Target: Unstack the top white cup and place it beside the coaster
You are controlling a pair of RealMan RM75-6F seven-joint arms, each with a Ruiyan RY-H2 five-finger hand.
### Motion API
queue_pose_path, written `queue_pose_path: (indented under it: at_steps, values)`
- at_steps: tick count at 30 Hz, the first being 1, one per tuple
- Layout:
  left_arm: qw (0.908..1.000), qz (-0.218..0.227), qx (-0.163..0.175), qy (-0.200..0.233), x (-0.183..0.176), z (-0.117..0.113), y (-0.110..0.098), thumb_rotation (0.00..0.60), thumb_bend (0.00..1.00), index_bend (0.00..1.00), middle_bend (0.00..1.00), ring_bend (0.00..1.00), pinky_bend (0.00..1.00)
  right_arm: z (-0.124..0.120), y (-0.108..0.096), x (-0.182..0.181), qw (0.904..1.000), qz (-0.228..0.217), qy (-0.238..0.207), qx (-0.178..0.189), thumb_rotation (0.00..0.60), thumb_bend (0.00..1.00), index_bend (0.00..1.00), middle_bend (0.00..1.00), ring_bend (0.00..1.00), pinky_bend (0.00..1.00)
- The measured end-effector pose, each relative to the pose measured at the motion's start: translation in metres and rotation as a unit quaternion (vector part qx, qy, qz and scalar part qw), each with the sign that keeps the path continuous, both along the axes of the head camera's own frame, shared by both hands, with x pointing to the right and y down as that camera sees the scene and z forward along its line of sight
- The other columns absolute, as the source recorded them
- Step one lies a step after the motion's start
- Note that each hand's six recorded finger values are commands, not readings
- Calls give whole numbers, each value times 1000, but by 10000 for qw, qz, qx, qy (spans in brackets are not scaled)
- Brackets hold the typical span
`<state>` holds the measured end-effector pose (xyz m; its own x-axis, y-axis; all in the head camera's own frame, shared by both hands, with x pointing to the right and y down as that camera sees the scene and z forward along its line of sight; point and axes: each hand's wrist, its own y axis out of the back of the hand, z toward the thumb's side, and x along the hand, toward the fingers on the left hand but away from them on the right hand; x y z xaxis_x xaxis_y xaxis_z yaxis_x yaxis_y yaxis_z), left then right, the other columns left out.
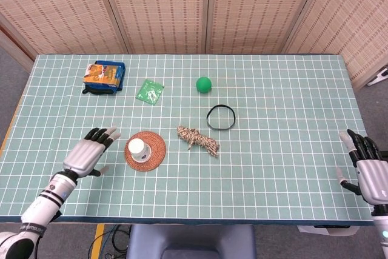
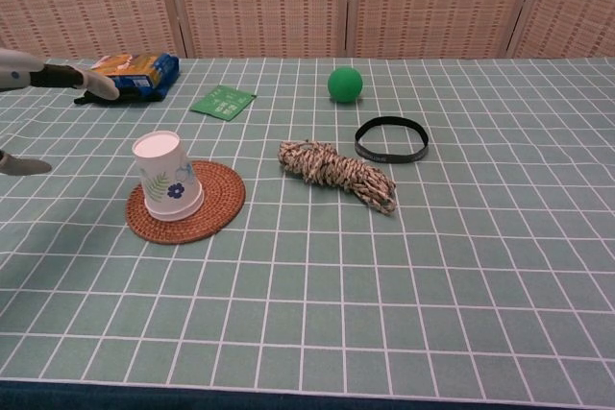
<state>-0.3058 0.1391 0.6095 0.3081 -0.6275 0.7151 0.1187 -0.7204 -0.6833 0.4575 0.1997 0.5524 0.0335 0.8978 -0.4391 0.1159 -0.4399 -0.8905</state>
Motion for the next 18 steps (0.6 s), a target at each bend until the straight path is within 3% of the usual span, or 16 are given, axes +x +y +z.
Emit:
queue_pose_path:
  at_steps: [9,18]
  values:
    - [9992,371,-26,125,34,3,-18,600,324,77,0,0,0,-1,-4,6,9999,104,4,35,600,364,0,0,0,0]
    - [9990,347,-266,124,39,22,-21,600,325,130,0,0,0,-6,-5,10,9998,174,-3,138,600,364,0,0,0,0]
